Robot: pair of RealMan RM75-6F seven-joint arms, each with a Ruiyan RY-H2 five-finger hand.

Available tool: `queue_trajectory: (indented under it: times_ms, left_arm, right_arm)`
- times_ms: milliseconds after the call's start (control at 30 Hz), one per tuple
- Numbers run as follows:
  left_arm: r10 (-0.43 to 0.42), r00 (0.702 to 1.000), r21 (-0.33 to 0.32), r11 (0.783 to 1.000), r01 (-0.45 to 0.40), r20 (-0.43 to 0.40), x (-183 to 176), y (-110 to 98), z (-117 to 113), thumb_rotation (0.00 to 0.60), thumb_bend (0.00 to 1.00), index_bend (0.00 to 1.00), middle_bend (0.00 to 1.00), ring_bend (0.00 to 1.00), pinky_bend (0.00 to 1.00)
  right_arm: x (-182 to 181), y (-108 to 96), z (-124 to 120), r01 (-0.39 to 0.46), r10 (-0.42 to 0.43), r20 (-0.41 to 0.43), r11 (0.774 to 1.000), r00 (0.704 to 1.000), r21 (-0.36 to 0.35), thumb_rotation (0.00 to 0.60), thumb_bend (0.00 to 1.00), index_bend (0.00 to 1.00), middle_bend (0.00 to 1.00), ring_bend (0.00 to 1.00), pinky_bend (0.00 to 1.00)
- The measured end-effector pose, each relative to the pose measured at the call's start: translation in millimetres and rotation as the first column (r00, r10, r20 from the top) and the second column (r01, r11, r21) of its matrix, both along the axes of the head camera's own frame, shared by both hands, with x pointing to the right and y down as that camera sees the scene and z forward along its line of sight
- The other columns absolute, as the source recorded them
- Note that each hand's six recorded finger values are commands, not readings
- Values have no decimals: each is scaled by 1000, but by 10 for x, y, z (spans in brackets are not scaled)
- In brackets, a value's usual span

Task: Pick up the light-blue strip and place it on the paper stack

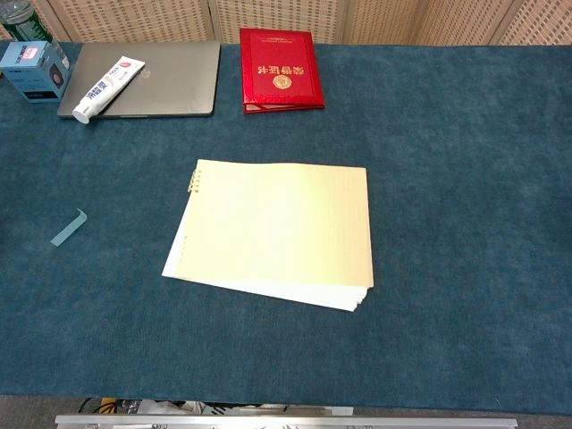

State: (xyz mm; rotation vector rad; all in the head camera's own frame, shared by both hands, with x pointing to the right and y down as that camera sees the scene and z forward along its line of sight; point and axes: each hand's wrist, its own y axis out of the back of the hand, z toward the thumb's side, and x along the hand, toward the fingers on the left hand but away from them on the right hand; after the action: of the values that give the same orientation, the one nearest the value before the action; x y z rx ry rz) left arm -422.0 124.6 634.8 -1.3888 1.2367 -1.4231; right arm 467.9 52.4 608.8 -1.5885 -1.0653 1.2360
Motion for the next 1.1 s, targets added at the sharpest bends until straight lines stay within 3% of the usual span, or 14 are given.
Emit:
queue_trajectory:
  times_ms: [733,867,933,1100]
  left_arm:
    - [6,1000,-15,1000,-6,-13,37,-38,0,600,436,338,385,362,394]
    - [17,1000,-32,999,-18,-16,86,-46,12,600,436,336,426,403,481]
    - [26,999,-41,999,-27,-18,120,-58,21,600,426,335,477,479,562]
    - [48,998,-70,996,-51,-46,211,-94,57,600,375,337,726,736,813]
  right_arm:
    - [-66,-218,-180,7,-7,2,997,1000,78,600,257,344,370,316,333]
    - [-101,-284,-197,2,-2,5,995,1000,99,600,257,344,370,316,333]
    - [-119,-306,-191,5,-6,3,995,1000,99,600,257,344,370,317,333]
    - [-141,-351,-167,12,-12,1,996,1000,93,600,258,344,370,316,333]
